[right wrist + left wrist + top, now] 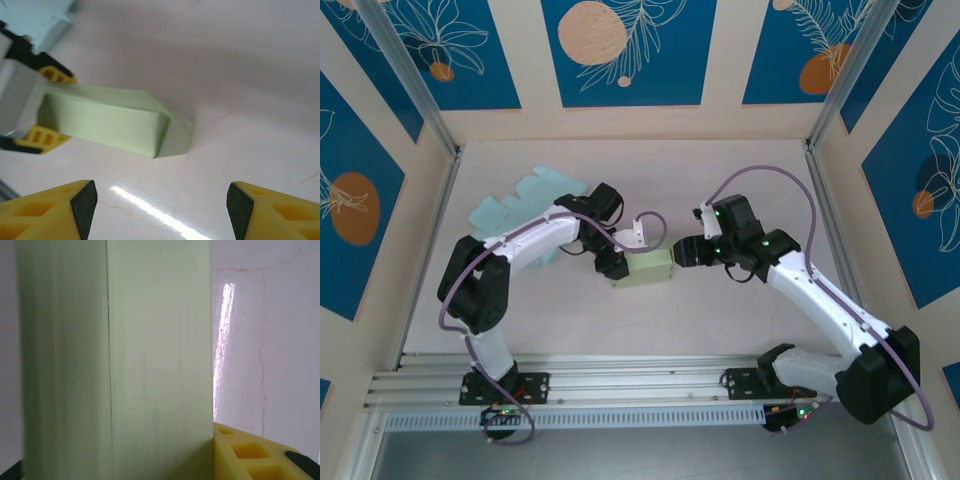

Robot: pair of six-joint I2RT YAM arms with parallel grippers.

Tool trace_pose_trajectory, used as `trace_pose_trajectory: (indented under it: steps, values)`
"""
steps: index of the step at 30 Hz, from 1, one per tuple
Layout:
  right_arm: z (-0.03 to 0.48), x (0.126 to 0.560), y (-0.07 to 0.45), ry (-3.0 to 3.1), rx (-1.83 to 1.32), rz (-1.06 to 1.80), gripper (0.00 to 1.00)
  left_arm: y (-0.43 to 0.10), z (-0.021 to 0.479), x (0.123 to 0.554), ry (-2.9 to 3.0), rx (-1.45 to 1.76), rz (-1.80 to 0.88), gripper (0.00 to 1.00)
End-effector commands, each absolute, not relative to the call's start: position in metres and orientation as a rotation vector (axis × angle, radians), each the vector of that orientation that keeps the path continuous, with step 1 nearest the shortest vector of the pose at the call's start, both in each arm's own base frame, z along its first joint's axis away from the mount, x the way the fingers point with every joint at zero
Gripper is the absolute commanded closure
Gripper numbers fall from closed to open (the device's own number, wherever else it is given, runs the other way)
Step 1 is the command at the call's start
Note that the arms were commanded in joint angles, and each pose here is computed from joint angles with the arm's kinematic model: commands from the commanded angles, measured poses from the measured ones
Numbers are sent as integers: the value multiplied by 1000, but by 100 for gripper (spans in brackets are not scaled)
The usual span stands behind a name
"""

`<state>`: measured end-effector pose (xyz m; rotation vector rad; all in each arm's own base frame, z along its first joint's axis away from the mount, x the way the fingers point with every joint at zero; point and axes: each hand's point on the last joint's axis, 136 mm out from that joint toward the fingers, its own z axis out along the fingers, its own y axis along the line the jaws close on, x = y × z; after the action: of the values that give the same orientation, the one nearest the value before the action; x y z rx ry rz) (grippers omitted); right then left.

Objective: Fold the paper box

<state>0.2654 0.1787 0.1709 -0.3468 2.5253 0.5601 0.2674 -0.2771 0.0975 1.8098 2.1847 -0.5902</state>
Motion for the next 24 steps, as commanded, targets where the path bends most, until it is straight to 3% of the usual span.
trace_pose_trajectory:
  steps: [1,7,24]
  values:
    - [173,286,176,2477,-438,428,29,-279,104,269,2157,1827,-615,55]
    - [166,296,197,2492,-533,481,32,-278,98,276,2143,1800,-568,49]
    - [158,319,213,2530,-574,473,48,-275,96,286,2116,1760,-482,49]
